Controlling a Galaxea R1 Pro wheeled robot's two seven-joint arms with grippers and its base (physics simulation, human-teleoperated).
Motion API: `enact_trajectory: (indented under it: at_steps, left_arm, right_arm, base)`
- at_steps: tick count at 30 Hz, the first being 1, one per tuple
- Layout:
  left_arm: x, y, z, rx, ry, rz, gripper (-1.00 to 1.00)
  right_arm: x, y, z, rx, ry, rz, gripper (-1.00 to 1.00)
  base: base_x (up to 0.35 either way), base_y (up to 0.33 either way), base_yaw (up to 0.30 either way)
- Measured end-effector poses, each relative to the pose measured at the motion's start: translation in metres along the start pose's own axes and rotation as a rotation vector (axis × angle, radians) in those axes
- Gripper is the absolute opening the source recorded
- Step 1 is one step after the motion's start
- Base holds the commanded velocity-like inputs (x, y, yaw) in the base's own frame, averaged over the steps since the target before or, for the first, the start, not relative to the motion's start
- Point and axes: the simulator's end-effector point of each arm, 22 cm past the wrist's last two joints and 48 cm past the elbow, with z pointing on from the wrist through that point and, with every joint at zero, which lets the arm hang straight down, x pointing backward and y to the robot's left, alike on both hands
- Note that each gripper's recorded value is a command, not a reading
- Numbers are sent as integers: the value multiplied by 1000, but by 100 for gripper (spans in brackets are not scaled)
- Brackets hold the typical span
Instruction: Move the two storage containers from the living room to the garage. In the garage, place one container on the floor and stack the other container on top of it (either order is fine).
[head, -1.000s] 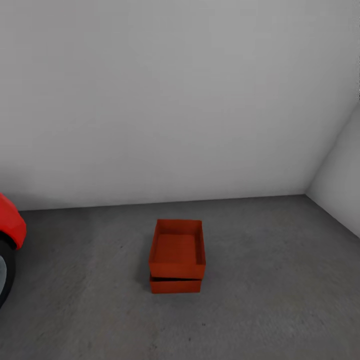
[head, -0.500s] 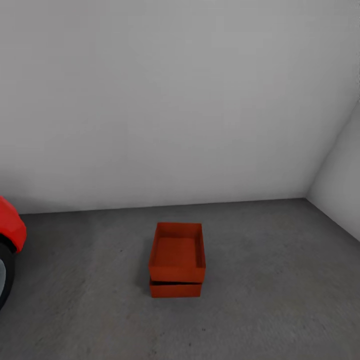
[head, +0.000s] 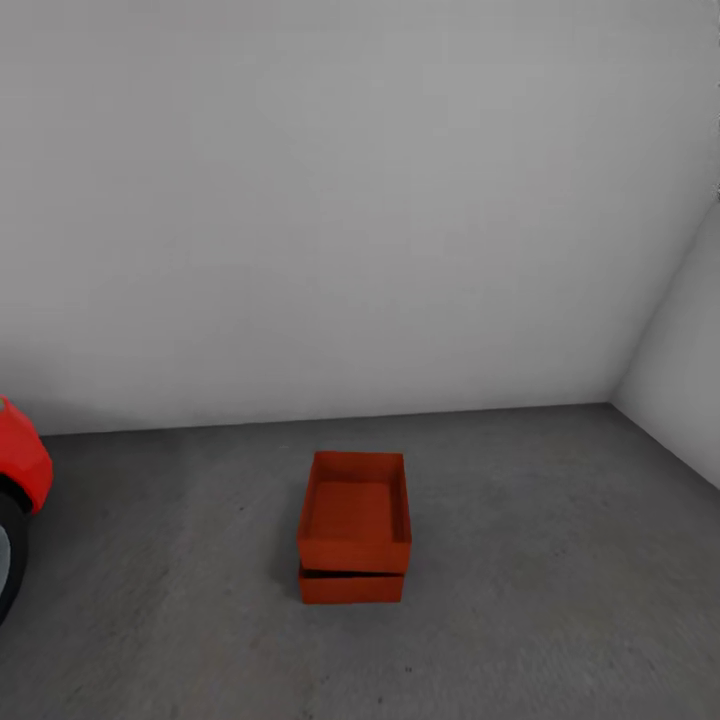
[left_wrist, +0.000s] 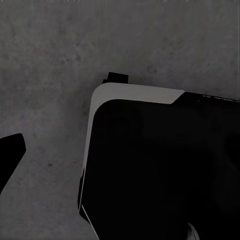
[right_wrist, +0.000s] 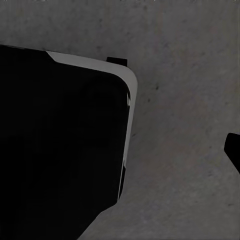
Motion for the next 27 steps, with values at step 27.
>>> enact_trajectory:
  at_steps: [27]
  left_arm:
    - [-17,-3,-4,7,-43,-2,100]
  right_arm:
    - [-17,-2,-1,6,-43,0,100]
  base:
    - [0,0,0]
